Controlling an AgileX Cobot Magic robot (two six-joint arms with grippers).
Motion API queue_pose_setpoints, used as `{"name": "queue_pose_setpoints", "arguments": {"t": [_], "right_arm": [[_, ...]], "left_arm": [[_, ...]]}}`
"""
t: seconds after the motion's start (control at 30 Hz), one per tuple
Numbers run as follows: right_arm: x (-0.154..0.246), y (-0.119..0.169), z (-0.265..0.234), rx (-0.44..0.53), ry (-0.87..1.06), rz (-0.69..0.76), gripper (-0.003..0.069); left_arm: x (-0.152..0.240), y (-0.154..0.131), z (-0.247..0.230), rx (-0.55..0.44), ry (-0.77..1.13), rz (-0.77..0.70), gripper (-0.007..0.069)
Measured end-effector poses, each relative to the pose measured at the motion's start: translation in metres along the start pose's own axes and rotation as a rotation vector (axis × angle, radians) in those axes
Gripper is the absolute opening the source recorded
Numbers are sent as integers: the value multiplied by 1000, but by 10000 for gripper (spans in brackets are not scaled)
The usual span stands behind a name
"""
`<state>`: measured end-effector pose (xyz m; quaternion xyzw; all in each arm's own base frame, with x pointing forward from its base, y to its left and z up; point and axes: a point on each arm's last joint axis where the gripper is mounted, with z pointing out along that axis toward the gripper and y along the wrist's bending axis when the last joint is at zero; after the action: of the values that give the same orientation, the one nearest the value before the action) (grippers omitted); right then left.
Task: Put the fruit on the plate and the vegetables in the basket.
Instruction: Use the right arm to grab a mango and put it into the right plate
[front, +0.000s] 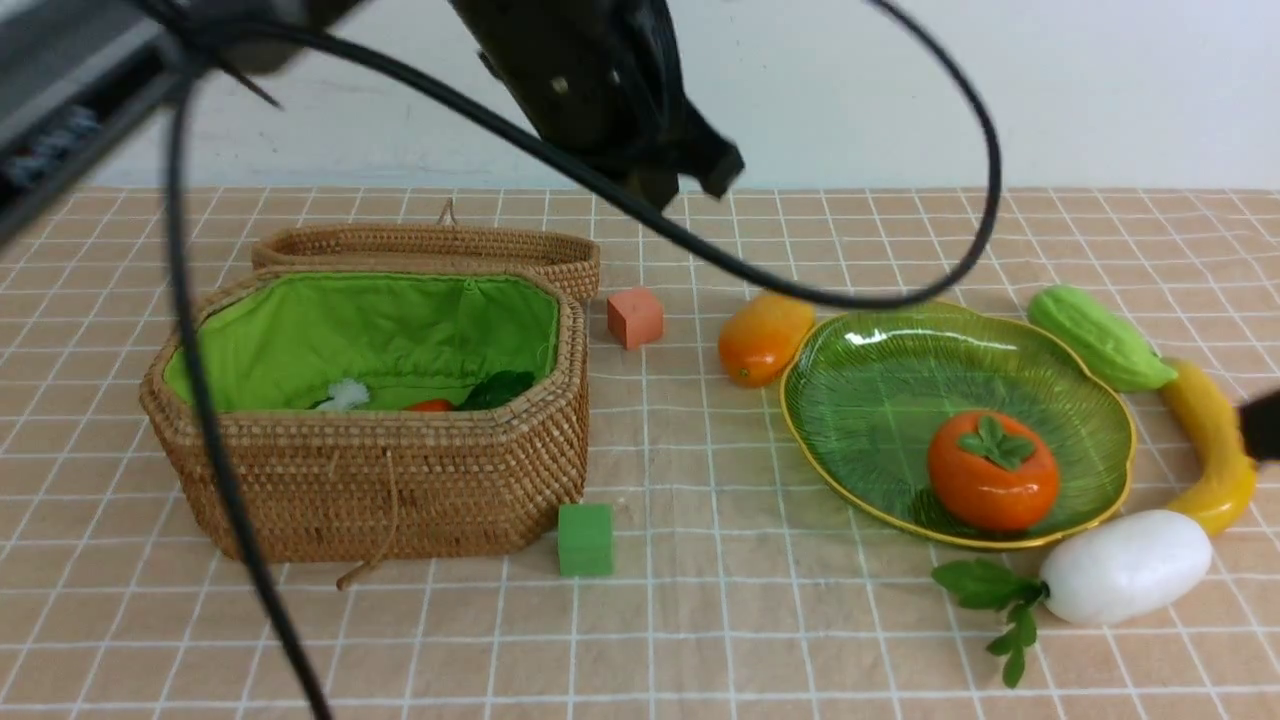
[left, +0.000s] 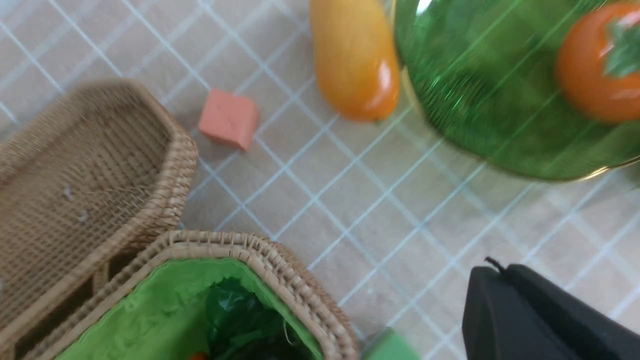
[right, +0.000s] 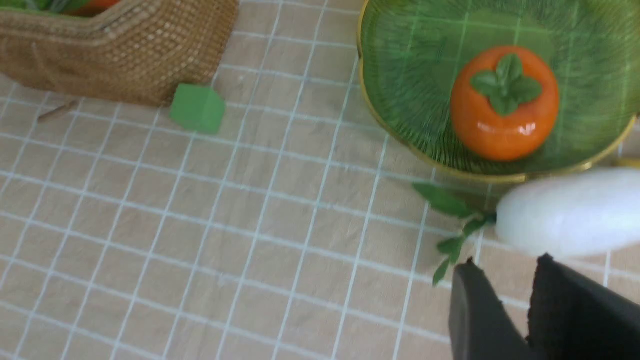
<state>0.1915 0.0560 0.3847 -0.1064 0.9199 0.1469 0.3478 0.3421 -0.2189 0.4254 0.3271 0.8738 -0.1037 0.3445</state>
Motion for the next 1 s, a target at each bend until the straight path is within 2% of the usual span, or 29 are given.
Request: {"name": "queue_pose_setpoints", "arguments": {"t": [0.13,0.2,0.27,0.33,0.5,0.63,0.8,1.0], "right_arm": [[-48,-13,64,-3,102,-34,182],[-62,-16,85,-14,133,-43,182],[-89,-23,136,-68,212,-51,178],[-102,-26,162,-90,236,-48,167],[-131,-34,202,-114,262,-34,100],[-151,-44,216,-102,218,-2,64],[-166,-53,248,-100,186,-12,64],[-169,-90,309,-88,152,-18,101]], "left_arm": [[15,-9,-61,22,-58,-44,-13],[22,-10,-71,23,-56,-53,-13],[52,-13,-94,-9,-47,-82,-13],[69,-14,-106,-32,-72,-101,-13],[131,-21,-115,-59,-100,-104,-13],[157,-25,-116,-65,-198,-105,-13],[179,-30,-122,-43,-228,-125,-13],[210,-36,-123,-29,-217,-139,-13]]}}
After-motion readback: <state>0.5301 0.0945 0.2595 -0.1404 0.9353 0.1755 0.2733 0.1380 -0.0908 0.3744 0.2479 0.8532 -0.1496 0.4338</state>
